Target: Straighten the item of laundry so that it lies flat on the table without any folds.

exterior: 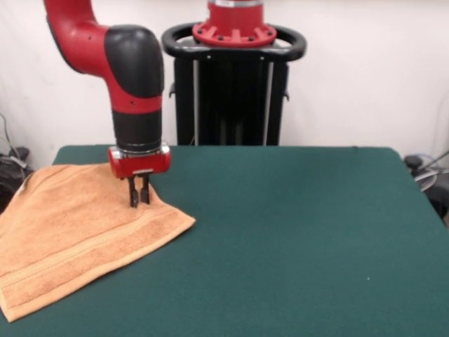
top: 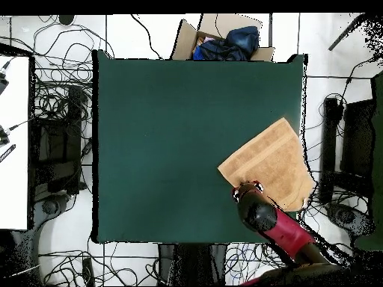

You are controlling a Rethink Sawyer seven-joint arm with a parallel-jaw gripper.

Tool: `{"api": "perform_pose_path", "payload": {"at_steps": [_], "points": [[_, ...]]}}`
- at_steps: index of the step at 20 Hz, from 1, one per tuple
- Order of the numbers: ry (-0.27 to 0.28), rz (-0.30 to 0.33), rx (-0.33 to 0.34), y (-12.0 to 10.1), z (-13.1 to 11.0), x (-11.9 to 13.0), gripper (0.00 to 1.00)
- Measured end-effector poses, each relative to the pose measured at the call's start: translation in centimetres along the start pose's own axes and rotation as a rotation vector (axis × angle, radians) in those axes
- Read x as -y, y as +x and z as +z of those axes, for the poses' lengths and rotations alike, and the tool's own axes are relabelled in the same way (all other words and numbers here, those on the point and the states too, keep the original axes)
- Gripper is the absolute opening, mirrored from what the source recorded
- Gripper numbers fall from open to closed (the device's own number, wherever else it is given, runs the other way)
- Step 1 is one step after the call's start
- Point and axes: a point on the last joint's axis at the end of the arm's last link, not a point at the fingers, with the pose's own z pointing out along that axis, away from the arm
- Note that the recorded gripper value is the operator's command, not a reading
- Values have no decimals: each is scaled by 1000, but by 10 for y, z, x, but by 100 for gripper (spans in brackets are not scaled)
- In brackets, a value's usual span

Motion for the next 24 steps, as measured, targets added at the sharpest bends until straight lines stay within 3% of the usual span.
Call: {"api": "perform_pose_path", "payload": {"at_steps": [6, 17, 24], "points": [[46, 83, 7, -14, 0, -18, 0], [46, 154, 2, -50, 3, -54, 0], [38, 208, -12, -65, 0, -95, 0]]}}
